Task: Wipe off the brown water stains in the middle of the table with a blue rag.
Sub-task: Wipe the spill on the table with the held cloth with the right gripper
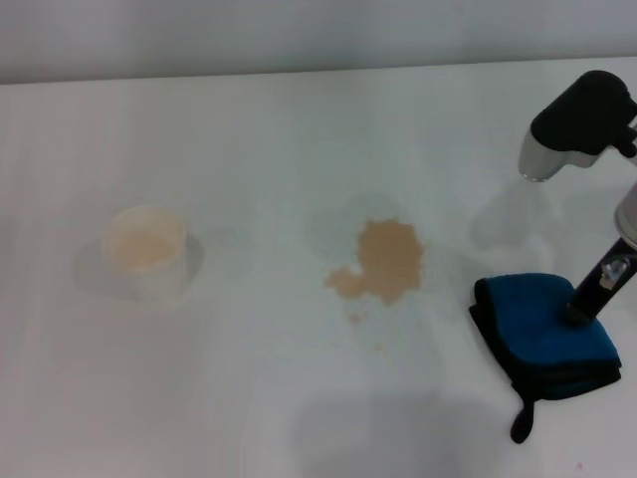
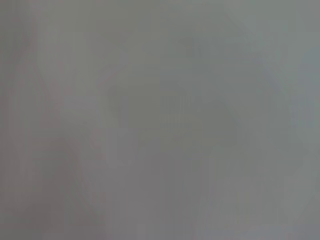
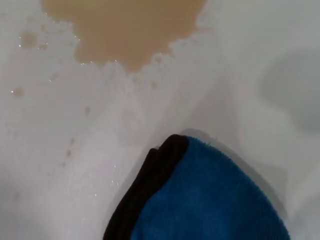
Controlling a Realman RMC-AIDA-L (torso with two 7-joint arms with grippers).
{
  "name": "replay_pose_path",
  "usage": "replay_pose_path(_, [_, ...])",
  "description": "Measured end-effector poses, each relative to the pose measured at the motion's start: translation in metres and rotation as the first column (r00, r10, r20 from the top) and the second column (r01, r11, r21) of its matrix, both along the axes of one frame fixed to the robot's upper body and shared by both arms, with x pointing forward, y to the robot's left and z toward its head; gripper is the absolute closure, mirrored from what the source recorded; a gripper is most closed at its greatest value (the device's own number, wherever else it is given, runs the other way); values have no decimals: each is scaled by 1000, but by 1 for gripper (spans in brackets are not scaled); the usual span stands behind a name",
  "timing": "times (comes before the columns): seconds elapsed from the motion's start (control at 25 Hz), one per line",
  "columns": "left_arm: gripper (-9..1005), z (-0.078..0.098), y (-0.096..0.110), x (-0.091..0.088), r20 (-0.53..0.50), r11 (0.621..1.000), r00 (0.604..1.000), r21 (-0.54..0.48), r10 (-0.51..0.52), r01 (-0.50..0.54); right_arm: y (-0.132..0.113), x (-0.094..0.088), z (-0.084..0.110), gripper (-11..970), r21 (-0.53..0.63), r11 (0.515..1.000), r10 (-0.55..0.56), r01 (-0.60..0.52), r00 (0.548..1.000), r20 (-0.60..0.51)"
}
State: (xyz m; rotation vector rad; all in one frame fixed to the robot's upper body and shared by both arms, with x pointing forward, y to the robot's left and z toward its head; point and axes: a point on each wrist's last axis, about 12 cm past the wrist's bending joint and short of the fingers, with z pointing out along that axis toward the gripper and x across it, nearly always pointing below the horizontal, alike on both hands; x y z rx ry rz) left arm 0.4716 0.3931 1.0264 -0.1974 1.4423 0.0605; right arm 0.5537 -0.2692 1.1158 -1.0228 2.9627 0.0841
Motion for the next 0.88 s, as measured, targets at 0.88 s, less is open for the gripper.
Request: replay_pose_path(0.88, [124,3,-4,7,6,1000,1000,17,-19,19,87,37,12,862,73,951,286,-300,946,151])
